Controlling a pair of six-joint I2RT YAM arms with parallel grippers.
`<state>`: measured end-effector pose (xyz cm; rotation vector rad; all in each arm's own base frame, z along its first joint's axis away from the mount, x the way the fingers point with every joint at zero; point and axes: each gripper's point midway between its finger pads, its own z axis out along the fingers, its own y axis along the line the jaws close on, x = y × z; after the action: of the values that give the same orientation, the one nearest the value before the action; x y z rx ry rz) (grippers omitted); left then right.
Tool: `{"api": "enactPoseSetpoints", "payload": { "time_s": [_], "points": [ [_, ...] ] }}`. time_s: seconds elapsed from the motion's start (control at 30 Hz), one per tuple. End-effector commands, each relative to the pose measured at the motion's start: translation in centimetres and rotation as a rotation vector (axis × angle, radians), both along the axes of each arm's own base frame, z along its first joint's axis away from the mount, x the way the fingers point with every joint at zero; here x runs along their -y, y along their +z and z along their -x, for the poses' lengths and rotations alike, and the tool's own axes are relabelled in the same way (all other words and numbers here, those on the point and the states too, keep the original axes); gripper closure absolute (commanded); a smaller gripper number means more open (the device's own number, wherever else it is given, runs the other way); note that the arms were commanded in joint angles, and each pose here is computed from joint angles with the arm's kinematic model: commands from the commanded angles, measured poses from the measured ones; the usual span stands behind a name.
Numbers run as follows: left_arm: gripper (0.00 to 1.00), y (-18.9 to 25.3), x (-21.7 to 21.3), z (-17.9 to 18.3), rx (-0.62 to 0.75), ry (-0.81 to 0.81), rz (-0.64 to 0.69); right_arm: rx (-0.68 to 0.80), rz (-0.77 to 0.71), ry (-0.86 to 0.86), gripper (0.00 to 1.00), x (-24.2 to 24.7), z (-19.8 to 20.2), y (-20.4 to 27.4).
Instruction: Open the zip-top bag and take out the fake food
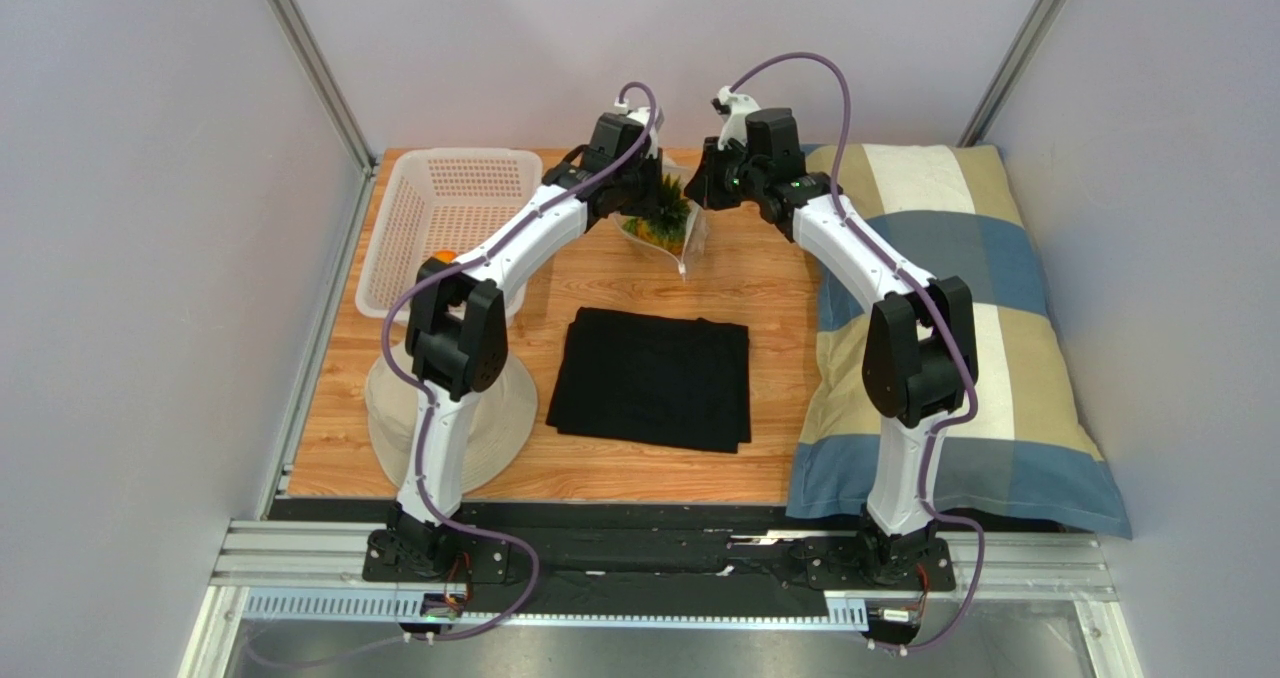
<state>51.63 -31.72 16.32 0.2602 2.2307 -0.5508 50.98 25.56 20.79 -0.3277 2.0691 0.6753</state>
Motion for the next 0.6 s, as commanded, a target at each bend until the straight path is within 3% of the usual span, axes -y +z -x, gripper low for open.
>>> {"api": "enactPoseSetpoints", "payload": {
  "time_s": [0.0,0.13,0.33,0.57],
  "points": [
    [1.0,2.3,-0.4,-0.7,0.08,0.006,0.003,0.083,-0.014,-0.024,1.0,0.7,0.1,3.6],
    [1.0,3.6,-3.2,-0.8,0.146,0.074,-0.058,0.071,0.008,-0.064,1.0,2.7,-0.3,2.9],
    [1.0,1.9,-5.6,-1.3,0.126,0.09,-0.078,0.076,0.034,-0.089,1.0,4.9,-0.4,2.6],
    [1.0,8.6,-0.2,1.3,0.168,-0.13,0.203,0.046,-0.01,-0.025,1.0,2.4,-0.9,1.7]
  ]
}}
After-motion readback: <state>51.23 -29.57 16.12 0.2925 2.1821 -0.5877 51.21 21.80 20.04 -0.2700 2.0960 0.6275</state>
